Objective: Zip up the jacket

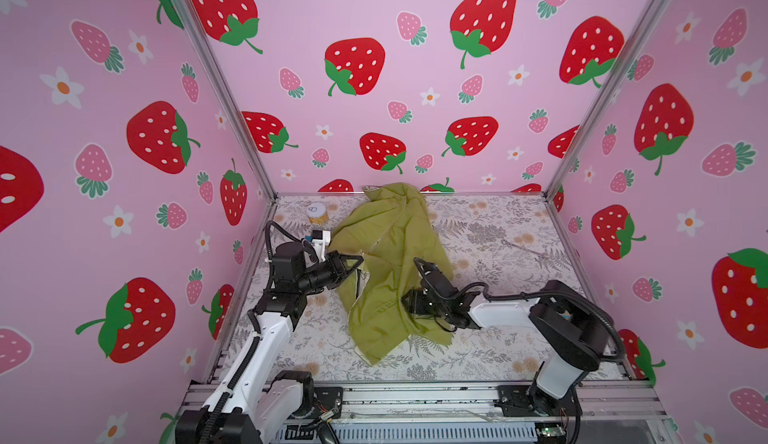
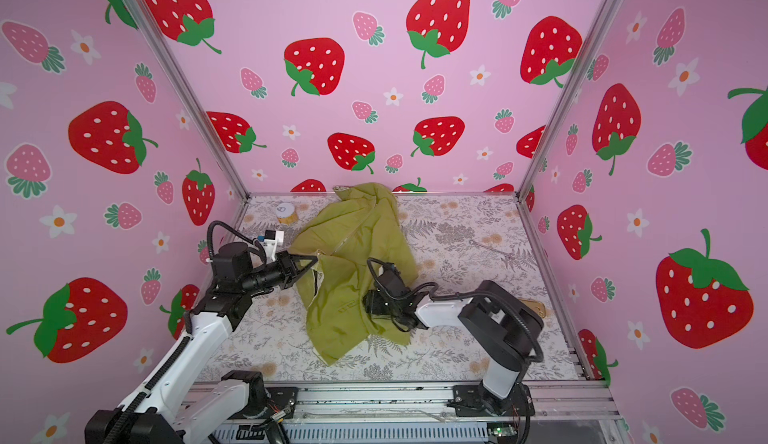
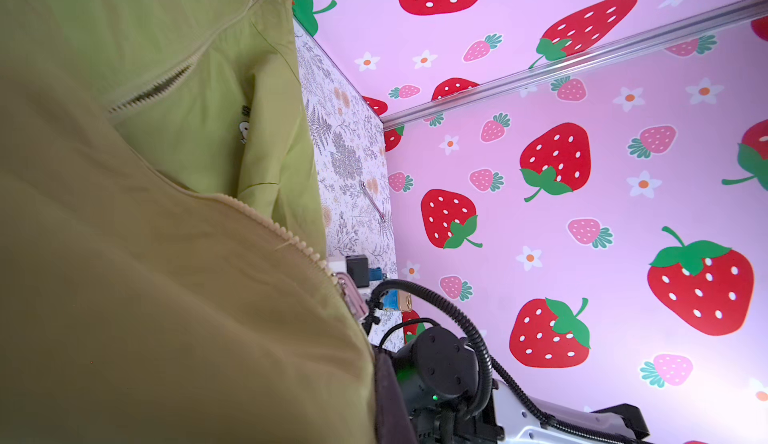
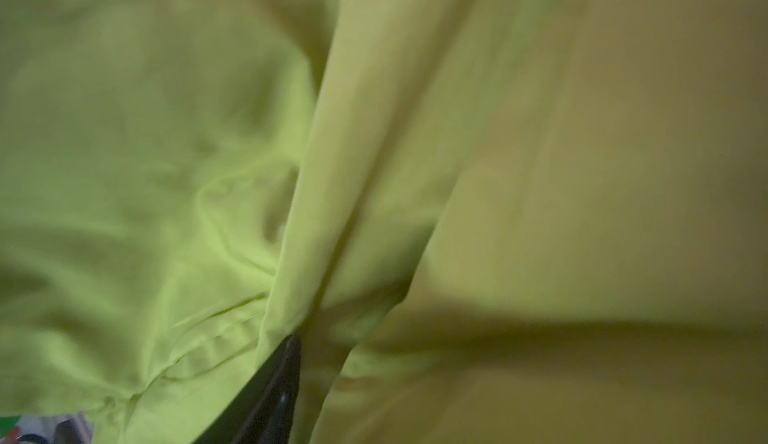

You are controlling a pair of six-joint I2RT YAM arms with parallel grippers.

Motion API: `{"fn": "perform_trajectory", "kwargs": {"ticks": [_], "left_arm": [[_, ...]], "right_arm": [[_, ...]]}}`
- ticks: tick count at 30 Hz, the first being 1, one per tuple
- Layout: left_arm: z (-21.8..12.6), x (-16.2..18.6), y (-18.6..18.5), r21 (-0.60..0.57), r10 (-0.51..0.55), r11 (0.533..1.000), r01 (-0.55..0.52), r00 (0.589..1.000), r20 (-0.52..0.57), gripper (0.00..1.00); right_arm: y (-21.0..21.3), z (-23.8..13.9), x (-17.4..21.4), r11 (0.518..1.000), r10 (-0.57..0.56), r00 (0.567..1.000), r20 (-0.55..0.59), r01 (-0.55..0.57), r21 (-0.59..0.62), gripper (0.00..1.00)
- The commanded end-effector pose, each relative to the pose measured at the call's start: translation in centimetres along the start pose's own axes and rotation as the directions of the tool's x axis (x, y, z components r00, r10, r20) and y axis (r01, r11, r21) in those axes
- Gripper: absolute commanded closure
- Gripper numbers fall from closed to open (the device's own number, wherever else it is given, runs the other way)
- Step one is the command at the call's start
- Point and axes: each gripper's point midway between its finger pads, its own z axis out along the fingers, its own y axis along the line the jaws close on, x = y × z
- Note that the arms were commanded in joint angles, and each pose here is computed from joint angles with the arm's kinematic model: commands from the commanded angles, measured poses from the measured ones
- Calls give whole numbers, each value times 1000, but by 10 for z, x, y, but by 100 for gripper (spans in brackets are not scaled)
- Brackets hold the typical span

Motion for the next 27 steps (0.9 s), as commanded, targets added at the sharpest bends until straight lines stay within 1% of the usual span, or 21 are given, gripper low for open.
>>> {"fn": "perform_trajectory", "kwargs": {"ticks": [1, 4, 7, 9, 10, 13, 16, 19, 23, 27], "left_arm": [[-2, -6, -15, 33, 36, 999, -36, 999, -9, 100], [-3, -1, -10, 18, 25, 1000, -24, 1000, -19, 100], [-7, 5, -3, -17, 28, 999, -29, 999, -20, 100], [-9, 10, 5, -47, 18, 999, -19, 999, -27, 100], [-9, 13, 8, -55, 11, 998, -13, 999, -34, 100], [-9, 22, 24, -85, -22, 996, 18, 999, -44, 100], [-8, 34, 44, -126, -61, 991, 53, 996, -57, 100], [-6, 43, 58, -149, -100, 985, 89, 992, -73, 100], [-9, 49, 66, -170, -112, 980, 99, 991, -73, 100], [-10, 55, 70, -174, -133, 978, 119, 988, -75, 100]], "right_arm": [[60, 21, -15, 985, 34, 999, 19, -30, -173, 37], [73, 16, -38, 981, 15, 998, 65, -2, -193, 36], [66, -10, -63, 986, -8, 990, 140, 31, -163, 30], [52, -35, -80, 992, -25, 980, 199, 49, -116, 26], [40, -52, -90, 996, -35, 971, 236, 54, -73, 23], [8, -91, -118, 999, -52, 942, 333, 44, 31, 15], [-18, -107, -149, 995, -59, 924, 379, 25, 96, 11], [-28, -95, -185, 991, -81, 923, 377, 36, 126, 10], [-27, -54, -231, 986, -113, 930, 349, 62, 153, 6], [-32, -7, -272, 990, -84, 935, 345, 38, 138, 4]]}}
